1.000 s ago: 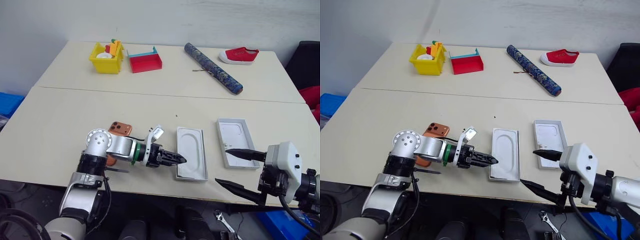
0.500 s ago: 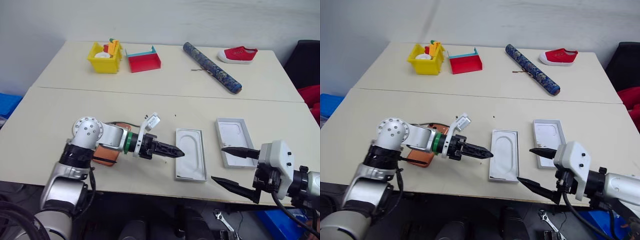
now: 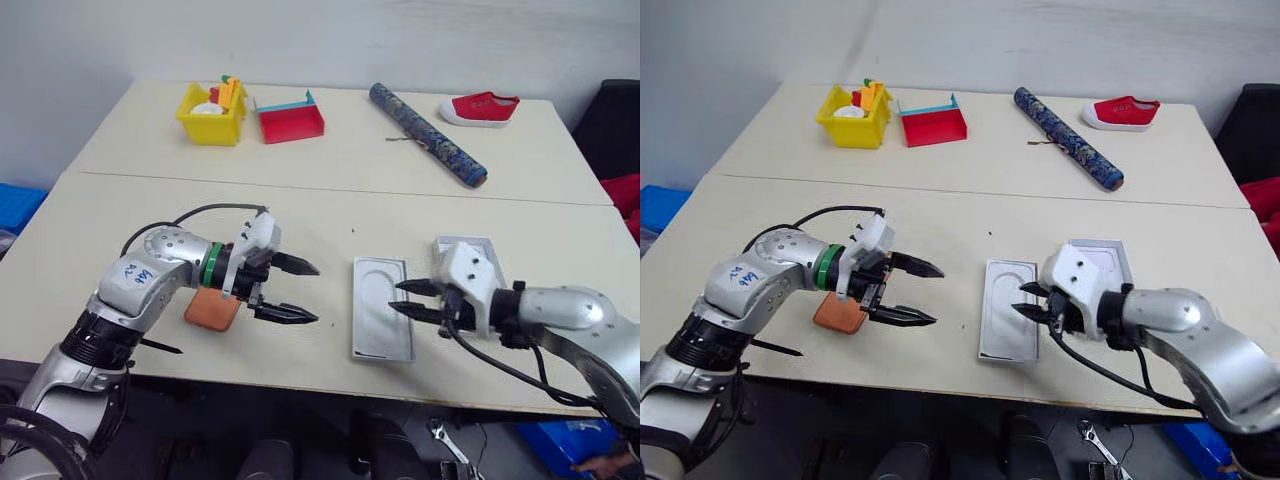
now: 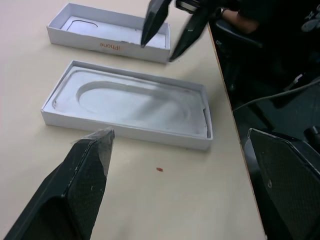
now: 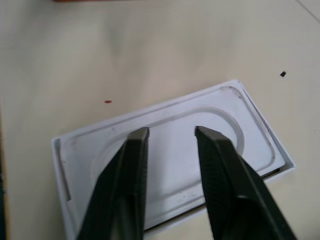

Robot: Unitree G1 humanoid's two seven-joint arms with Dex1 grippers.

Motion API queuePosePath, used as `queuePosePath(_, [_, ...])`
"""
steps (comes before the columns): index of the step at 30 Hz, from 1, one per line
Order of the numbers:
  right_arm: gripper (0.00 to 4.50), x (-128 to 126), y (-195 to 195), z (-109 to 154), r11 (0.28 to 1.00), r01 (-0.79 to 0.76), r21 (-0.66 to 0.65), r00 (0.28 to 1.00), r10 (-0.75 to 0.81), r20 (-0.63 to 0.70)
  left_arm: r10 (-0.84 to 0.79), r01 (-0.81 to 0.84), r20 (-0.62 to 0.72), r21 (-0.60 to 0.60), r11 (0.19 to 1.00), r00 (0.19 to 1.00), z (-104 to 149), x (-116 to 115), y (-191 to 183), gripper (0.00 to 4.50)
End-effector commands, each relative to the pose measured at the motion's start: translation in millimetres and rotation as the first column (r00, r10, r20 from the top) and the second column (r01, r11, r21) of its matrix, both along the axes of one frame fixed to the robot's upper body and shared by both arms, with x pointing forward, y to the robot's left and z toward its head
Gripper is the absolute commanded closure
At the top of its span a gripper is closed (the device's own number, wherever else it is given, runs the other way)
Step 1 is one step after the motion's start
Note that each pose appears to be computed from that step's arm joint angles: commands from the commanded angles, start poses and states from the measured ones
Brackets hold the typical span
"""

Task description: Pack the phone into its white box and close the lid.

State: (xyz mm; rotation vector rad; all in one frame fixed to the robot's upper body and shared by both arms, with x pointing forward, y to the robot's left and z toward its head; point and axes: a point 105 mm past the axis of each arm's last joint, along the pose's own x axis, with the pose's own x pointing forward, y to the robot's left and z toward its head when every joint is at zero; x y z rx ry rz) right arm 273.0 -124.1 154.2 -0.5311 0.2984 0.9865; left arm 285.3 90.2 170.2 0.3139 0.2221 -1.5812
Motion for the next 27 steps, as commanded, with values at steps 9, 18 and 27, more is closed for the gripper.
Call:
queuePosePath(9, [4.44, 38.6, 10.0, -29.7, 0.966, -0.03, -0.256, 0.997, 0.048, 0.065, 0.036, -0.033, 0.116, -0.03, 0.999, 0.993, 7.6, 7.0, -7.8, 0.0])
queuePosePath(18, [4.44, 46.0, -11.9, -25.5, 0.886, -0.037, -0.463, 0.986, 0.108, 0.128, 0.044, -0.04, 0.122, -0.028, 0.999, 0.992, 5.2, 8.9, -8.5, 0.0])
queuePosePath(27, [4.44, 47.1, -5.8, -19.0, 0.878, -0.052, -0.476, 0.98, 0.135, 0.143, 0.066, -0.062, 0.12, -0.034, 0.997, 0.991, 5.8, 13.7, -7.9, 0.0])
